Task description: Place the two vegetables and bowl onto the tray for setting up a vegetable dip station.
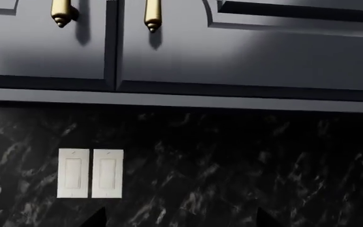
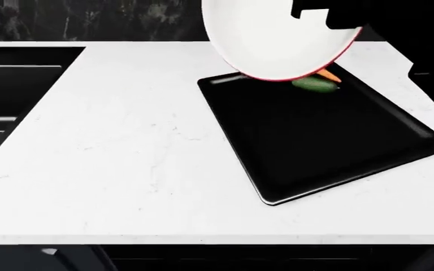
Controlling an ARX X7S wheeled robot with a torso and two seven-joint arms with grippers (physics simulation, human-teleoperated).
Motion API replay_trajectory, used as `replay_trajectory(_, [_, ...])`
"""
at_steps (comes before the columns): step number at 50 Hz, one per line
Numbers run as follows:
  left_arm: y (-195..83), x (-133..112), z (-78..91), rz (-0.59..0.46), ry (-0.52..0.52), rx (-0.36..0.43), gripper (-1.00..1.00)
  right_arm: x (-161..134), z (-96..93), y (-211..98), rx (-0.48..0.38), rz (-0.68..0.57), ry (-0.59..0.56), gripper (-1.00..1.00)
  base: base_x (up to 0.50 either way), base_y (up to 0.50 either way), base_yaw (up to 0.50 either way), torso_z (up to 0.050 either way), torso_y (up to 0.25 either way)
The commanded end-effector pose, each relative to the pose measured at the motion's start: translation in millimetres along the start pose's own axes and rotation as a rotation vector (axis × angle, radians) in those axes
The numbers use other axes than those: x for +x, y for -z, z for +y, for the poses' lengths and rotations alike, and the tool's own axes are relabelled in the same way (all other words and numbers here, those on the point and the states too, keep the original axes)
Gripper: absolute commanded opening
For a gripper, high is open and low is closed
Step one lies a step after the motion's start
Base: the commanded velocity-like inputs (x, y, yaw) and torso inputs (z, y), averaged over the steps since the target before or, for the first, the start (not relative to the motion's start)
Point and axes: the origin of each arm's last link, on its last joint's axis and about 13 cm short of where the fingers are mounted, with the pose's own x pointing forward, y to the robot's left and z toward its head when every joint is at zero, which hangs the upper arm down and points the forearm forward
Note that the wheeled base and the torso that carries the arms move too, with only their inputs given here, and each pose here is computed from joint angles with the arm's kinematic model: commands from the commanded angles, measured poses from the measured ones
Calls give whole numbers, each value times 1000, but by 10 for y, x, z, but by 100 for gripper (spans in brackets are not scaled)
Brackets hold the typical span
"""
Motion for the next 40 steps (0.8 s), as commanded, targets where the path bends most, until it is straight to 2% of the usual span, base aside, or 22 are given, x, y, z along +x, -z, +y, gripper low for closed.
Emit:
replay_trajectory(1, [10,5,-1,3,0,2,100,5,-31,-23,16,-17,31,-100,500,-31,0,0,0])
replay_trajectory(12, [14,14,10,2,-8,4,100,30,-68,117,94,98,15,-100,45,-2,0,0,2])
replay_trajectory(18, [5,4,4,2,-9,7,100,25,-135,189,185,147,-10,-100,0,0,0,0,0])
replay_trajectory(27, [25,15,5,4,-13,11,100,-55,-271,213,193,261,-26,-100,0,0,0,0,1])
replay_trajectory(40, [33,30,9,8,-18,13,100,-223,-366,235,204,389,-25,-100,0,0,0,1,1])
